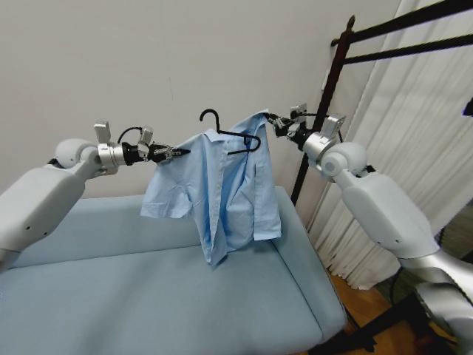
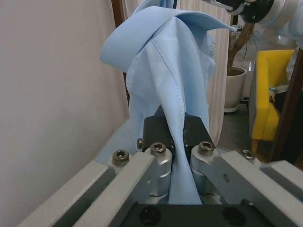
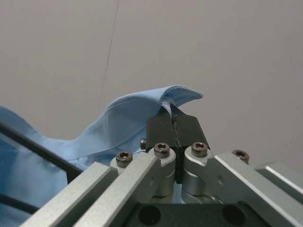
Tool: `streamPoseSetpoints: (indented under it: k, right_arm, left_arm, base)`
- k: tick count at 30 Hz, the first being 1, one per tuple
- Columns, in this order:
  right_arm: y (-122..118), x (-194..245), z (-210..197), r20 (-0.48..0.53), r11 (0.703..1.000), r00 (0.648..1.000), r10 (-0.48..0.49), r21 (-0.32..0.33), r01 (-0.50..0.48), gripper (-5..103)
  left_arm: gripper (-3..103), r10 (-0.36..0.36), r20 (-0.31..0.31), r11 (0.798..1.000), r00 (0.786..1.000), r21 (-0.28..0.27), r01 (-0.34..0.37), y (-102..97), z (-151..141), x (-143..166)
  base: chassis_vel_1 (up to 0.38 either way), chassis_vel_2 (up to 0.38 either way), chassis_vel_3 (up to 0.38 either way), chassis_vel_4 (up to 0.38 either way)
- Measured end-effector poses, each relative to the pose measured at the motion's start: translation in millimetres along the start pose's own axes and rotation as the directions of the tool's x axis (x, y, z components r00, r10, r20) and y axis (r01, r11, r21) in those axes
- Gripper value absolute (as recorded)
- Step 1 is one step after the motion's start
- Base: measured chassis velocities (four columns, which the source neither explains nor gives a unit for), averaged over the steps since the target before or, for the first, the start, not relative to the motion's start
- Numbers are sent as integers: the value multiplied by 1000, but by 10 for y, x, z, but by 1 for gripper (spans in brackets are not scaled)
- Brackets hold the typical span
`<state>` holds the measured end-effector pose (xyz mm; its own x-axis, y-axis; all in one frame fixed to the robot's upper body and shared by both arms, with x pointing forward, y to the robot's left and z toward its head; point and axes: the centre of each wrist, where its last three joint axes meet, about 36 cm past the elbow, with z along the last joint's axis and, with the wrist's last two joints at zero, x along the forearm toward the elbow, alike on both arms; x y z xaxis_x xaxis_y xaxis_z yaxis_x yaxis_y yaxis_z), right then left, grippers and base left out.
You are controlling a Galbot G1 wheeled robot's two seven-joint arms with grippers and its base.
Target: Pick up the clothes from the sofa and hang them on the clothes hanger.
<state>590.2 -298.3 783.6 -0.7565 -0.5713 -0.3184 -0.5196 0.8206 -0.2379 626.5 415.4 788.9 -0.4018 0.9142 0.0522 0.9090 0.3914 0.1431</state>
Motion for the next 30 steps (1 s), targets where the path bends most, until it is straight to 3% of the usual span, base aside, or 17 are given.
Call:
streamPoseSetpoints:
  k: [6,18,30]
  right_arm:
    - [-90,57,79,-20,1000,1000,12,-1,-12,0]
    - [-83,-21,43,-7,1000,1000,4,-9,-4,0]
    - [59,-34,-75,-14,1000,1000,12,5,-12,0]
  left_arm:
    - [2,-18,34,1000,999,-1,18,60,-83,96]
    - [2,-38,10,999,999,0,38,64,-20,164]
    - [2,-80,-21,997,997,-1,80,34,66,-236]
  base:
    - [0,0,0,0]
    - [0,0,0,0]
    - [0,0,0,0]
